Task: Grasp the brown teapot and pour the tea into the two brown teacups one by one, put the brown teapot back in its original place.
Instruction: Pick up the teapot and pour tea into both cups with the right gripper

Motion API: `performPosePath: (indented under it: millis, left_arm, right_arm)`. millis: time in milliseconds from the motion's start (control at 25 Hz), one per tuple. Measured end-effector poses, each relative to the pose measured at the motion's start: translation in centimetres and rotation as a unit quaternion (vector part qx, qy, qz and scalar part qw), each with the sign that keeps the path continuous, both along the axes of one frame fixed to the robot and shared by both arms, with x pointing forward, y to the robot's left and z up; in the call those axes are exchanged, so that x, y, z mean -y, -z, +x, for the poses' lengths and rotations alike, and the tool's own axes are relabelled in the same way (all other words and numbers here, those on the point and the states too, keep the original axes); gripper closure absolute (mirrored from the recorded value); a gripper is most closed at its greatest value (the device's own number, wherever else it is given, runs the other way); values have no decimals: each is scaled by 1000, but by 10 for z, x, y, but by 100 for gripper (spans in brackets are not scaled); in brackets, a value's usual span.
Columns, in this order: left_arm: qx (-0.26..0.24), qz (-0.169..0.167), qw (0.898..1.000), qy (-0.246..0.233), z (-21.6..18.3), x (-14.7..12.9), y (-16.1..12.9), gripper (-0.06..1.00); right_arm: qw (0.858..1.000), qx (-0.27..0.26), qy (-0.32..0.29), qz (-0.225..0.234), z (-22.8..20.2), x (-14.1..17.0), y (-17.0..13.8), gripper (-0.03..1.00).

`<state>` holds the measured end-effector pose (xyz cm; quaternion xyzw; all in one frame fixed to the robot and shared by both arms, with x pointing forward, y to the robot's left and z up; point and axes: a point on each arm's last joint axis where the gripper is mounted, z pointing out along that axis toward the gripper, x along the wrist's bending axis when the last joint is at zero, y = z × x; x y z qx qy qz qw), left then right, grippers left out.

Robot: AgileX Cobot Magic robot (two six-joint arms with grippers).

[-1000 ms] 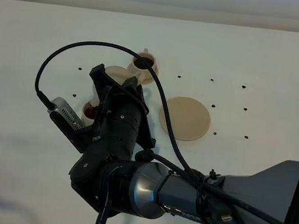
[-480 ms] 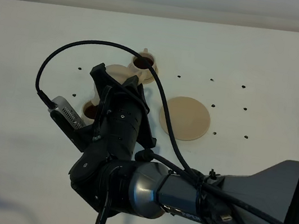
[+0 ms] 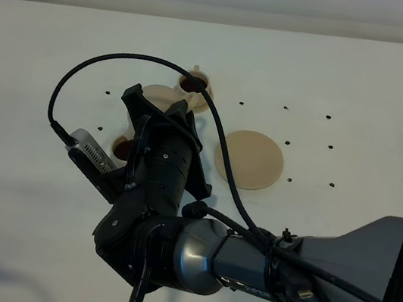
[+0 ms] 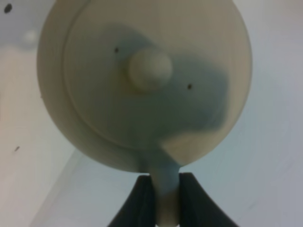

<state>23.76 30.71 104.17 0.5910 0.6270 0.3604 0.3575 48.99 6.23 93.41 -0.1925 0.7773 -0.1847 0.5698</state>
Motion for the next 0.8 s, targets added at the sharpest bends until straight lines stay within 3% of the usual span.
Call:
performPosePath:
  millis: [320,800]
  left_arm:
    - [0,0,1000,0,0,0,0,63]
    - [0,0,1000,0,0,0,0,63]
  right_arm:
    - [1000,5,-6,-23,-2,6,7,85]
    - [1000,8,-15,-24,-7,3,8,85]
